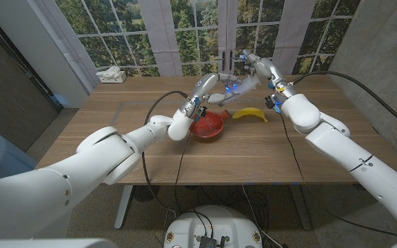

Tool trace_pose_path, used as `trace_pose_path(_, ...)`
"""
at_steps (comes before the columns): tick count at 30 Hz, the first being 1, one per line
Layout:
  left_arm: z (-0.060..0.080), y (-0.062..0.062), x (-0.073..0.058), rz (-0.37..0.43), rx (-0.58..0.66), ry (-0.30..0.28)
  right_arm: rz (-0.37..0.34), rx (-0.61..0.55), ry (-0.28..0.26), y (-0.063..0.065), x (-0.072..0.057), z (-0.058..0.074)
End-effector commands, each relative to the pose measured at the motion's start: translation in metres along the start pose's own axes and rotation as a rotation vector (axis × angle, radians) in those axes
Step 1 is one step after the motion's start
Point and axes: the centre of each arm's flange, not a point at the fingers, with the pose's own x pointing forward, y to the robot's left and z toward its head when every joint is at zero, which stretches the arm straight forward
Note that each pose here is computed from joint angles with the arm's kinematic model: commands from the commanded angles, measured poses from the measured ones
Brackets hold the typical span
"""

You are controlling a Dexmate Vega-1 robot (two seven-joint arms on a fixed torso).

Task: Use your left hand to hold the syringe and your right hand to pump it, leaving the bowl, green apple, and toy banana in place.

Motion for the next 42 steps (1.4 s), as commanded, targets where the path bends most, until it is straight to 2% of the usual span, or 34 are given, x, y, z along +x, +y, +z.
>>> trace_pose_path(1, 0.010, 0.002, 0.000, -0.013, 0.003, -0.047, -0.125, 0.056, 0.035, -0.024, -0.018, -0.014)
trace_pose_path(10, 0.024, 0.004, -0.001, -0.043, 0.015, -0.065, -0.181, 0.104, 0.082, -0.034, -0.032, -0.029)
trace_pose_path(22, 0.041, 0.012, -0.007, -0.077, 0.015, -0.049, -0.231, 0.144, 0.112, -0.039, -0.048, -0.038)
trace_pose_path(31, 0.055, 0.016, -0.011, -0.127, -0.007, -0.010, -0.251, 0.161, 0.126, -0.039, -0.060, -0.040)
trace_pose_path(42, 0.073, 0.015, -0.018, -0.188, -0.032, 0.036, -0.269, 0.181, 0.128, -0.042, -0.073, -0.039)
